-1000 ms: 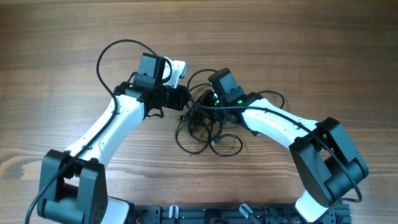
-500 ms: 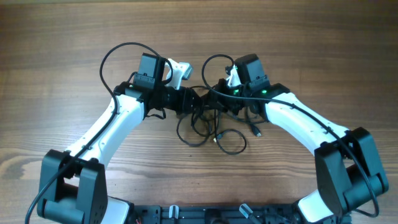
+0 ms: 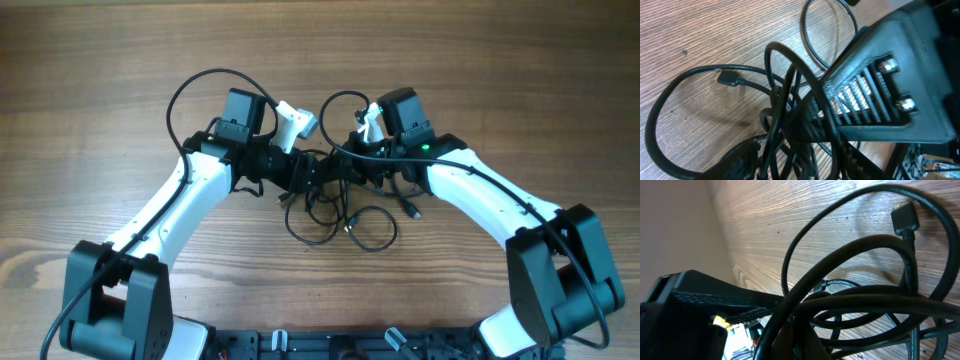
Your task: Untangle cables
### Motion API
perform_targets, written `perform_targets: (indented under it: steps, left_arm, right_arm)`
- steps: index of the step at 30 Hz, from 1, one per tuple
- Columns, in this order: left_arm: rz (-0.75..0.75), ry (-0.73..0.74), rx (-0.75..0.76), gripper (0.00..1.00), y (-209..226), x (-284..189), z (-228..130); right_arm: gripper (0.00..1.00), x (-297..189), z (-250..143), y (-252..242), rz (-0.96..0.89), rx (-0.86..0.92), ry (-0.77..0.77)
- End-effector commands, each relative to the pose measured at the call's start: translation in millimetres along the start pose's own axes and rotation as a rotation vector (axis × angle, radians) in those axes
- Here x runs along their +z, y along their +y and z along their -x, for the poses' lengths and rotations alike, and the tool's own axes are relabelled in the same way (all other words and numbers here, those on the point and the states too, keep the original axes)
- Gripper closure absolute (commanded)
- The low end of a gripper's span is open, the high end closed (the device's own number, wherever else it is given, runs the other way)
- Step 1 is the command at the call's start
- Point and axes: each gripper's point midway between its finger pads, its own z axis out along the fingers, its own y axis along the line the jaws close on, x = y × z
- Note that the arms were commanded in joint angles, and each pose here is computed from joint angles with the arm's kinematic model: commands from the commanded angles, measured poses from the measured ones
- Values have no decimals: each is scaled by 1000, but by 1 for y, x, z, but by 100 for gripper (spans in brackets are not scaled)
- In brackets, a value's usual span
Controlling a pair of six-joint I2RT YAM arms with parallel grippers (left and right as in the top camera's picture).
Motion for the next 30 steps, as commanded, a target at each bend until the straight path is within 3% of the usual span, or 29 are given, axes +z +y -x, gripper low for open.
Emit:
perform_targets:
  steps: [1,11,14,20,23,26,27,30]
  left_arm:
    - [66,-4,21,52,10,-2,1]
    - [142,14,-48,90,31,5,-3]
    - [195,15,-98,96,43,7,-4]
    - [165,8,-118,96,40,9,-2]
    - [157,7,-120,75,39,9,-2]
    - [156,5,-120,42,39,8,-2]
    - [151,2,-118,38,38,8,0]
    - [119,-5,-114,38,31,7,2]
  right_arm:
    - [96,-5,-15,25,110,-58,77]
    - [96,-11,-23,40,207,-173,132]
    - [96,-13,-23,36,202,-207,132]
    - [96,-11,-19,21,134,-194,106]
    - [95,-12,-11,11,84,-174,68]
    - [95,-11,-7,2,33,-160,41]
    - [95,-11,-7,2,32,-160,40]
    - [95,-11,-3,-3,6,-160,19]
